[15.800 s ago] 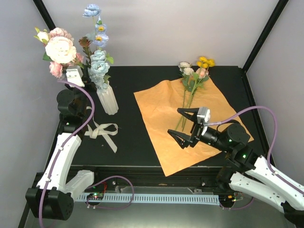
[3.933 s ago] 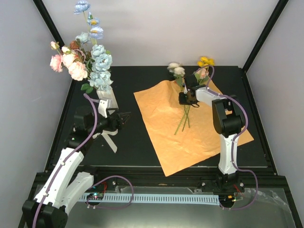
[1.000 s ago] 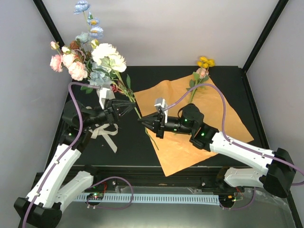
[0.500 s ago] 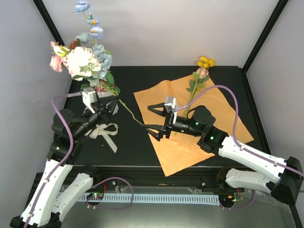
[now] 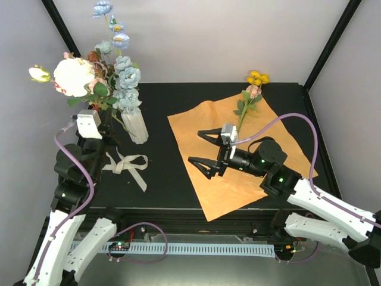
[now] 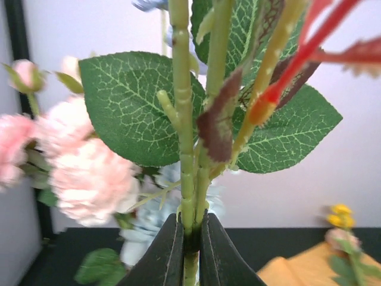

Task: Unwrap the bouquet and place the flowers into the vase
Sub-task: Insert the fake flower into the vase.

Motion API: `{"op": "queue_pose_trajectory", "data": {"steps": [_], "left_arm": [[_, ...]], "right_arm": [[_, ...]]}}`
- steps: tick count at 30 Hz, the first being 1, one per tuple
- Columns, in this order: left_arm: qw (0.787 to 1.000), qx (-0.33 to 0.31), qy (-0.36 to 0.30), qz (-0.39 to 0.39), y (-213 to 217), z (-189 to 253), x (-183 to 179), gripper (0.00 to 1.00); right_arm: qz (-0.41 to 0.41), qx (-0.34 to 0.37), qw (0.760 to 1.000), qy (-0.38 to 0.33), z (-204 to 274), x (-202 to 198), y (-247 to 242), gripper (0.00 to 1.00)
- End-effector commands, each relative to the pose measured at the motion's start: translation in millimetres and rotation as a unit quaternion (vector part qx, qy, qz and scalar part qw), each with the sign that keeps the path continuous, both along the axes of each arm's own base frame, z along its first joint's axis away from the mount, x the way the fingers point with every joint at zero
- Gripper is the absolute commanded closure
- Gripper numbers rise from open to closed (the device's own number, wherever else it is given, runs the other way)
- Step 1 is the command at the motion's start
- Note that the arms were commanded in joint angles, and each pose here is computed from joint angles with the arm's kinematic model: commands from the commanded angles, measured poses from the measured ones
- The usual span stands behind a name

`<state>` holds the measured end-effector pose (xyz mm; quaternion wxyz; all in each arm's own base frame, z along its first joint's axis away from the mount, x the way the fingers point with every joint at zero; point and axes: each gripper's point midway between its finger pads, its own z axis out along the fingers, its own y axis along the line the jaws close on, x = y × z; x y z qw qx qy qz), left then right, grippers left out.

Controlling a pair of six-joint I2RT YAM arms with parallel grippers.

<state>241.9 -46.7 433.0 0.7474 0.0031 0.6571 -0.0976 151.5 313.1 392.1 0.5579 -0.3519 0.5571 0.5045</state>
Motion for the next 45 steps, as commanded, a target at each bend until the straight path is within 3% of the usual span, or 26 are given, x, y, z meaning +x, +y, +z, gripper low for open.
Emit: {"op": "queue_pose_trajectory", "data": {"steps": [1, 12, 20, 28, 45], "left_arm": [[0.99, 0.029, -0.064, 0.12, 39.4, 42.5, -7.0, 0.98], [0.986, -0.003, -0.129, 0.104, 32.2, 85.9, 3.9, 0.98], [0.984, 0.026, -0.162, 0.076, 18.0, 94.8, 16.5, 0.98], [0.988, 0.022, -0.142, 0.055, 17.2, 73.0, 37.0, 0.98], [0.999, 0.014, -0.014, 0.027, 18.3, -25.8, 78.1, 0.99]], "right_arm": [[-0.02, 0.001, 1.0, -0.023, 2.1, -1.6, -10.2, 0.0], [-0.033, 0.005, 0.999, -0.037, 5.3, -3.9, -20.2, 0.0], [-0.051, 0.013, 0.997, -0.049, 18.1, -2.6, -27.4, 0.0], [-0.05, 0.021, 0.998, -0.041, 17.0, -5.5, -32.0, 0.0], [-0.049, 0.018, 0.998, -0.033, 20.3, -3.6, -29.7, 0.0]]}}
